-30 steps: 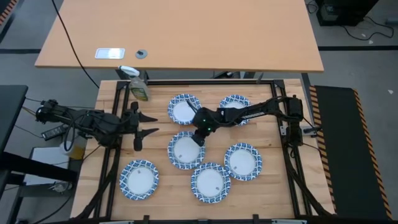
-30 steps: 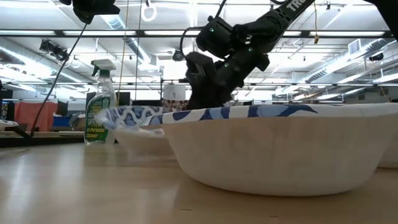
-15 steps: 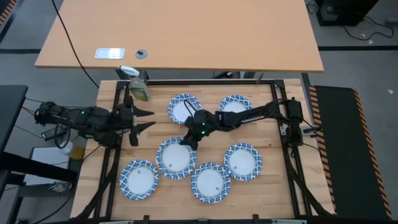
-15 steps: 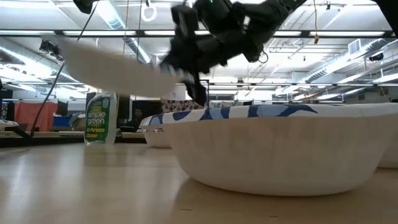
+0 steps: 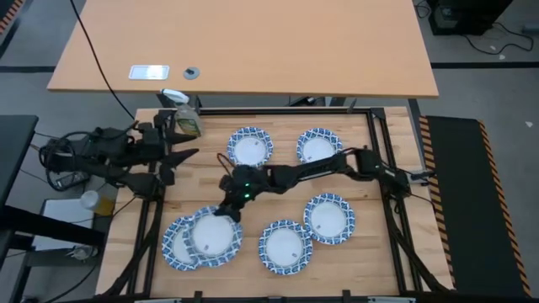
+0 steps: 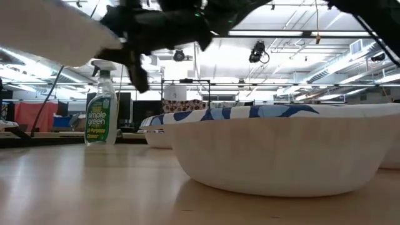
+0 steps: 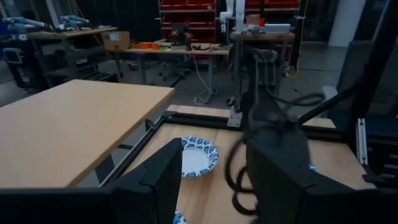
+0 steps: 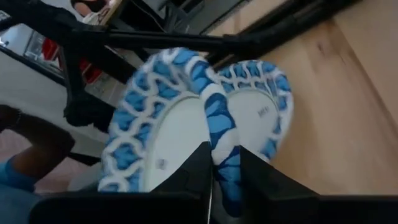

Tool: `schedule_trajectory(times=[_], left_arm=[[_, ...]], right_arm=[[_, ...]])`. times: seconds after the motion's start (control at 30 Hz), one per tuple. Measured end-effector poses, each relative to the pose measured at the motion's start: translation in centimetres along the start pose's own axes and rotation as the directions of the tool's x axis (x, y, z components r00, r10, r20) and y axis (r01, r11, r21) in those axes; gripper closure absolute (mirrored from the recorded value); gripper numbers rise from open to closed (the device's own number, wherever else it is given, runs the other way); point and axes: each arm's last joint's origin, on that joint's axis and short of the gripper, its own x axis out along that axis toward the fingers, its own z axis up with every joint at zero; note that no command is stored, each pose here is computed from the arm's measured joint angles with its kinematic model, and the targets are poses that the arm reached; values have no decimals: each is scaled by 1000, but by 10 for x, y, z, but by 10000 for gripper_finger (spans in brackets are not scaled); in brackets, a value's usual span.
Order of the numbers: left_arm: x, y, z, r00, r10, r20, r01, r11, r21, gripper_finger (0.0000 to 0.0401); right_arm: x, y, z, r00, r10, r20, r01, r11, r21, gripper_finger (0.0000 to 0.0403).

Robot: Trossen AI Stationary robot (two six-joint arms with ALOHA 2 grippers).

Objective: Nest bowls inside each other
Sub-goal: Stack the blue patterned bowl on top of the blue patterned bowl

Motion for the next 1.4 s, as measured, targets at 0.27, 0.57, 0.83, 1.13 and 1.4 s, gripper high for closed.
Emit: schedule_trajectory(times=[0.27, 0.57, 0.83, 1.13, 1.4], left_arm=[[-7, 3, 5, 1000, -2, 13, 2, 1000, -9, 220], [-10, 5, 6, 1000, -3, 23, 3, 999, -38, 220], [-10, 5, 6, 1000, -2, 19, 3, 999, -51, 220], [-10, 5, 3, 1000, -1, -4, 1, 999, -43, 220], [-10, 5, 0, 999, 0, -32, -1, 1000, -29, 220]], right_arm=[[47, -3, 7, 997, 21, 71, -20, 999, -25, 342], [86, -30, -2, 992, 0, 125, 5, 999, -42, 343], [89, -38, -4, 991, 2, 133, 13, 994, -111, 285], [83, -44, 0, 994, -59, 93, 73, 987, -146, 164], [58, -25, 12, 956, -290, 45, 287, 892, -350, 154]])
